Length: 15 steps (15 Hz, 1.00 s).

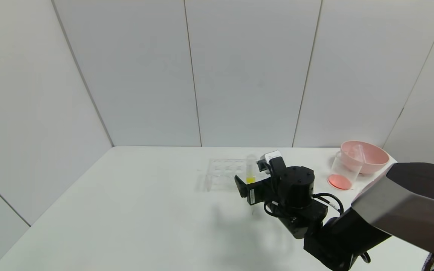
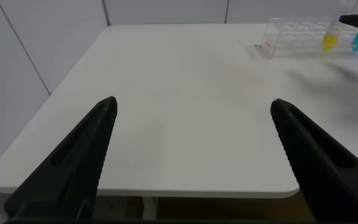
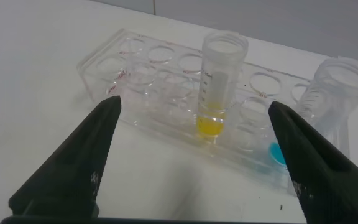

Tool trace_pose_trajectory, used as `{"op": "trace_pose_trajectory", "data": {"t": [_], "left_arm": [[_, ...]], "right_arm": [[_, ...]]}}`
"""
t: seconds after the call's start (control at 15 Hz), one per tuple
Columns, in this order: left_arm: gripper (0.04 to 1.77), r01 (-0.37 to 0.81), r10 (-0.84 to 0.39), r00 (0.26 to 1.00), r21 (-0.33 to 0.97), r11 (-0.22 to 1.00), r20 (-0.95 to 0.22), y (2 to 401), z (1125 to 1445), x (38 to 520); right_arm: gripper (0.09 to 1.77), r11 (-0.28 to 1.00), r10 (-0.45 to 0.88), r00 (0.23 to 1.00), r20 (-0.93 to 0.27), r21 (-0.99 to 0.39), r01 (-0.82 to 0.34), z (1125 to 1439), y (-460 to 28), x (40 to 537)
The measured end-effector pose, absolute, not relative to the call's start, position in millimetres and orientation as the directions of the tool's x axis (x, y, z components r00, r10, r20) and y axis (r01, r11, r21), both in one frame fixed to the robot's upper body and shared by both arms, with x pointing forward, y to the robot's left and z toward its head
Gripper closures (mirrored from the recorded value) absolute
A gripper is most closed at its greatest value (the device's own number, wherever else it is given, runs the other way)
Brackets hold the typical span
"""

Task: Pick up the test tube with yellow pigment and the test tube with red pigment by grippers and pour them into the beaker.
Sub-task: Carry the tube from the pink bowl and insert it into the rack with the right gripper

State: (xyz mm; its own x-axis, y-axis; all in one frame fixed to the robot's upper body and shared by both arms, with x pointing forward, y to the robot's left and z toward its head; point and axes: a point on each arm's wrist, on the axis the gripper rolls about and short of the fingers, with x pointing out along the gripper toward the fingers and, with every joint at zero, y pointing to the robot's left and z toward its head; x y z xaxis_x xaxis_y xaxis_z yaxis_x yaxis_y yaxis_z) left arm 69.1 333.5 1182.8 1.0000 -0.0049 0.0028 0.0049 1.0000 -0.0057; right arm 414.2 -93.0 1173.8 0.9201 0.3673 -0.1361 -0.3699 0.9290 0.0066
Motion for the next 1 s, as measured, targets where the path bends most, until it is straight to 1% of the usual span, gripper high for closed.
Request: {"op": "trace_pose_trajectory", "data": {"t": [0.47,1.0], "left_arm": [[0.05,0.005,-0.005,1.0,-0.006,1.0,0.003,333,1183,69],[0.05,0.005,-0.005,1.0,-0.006,1.0,0.003,333,1183,69]], "right_arm": [[0.16,0.94,0.339,0.932,-0.129,0.0,-0.341,1161,-97,430],[0.15,0.946,0.322,0.942,-0.093,-0.017,-0.325,1157,-94,451]]}}
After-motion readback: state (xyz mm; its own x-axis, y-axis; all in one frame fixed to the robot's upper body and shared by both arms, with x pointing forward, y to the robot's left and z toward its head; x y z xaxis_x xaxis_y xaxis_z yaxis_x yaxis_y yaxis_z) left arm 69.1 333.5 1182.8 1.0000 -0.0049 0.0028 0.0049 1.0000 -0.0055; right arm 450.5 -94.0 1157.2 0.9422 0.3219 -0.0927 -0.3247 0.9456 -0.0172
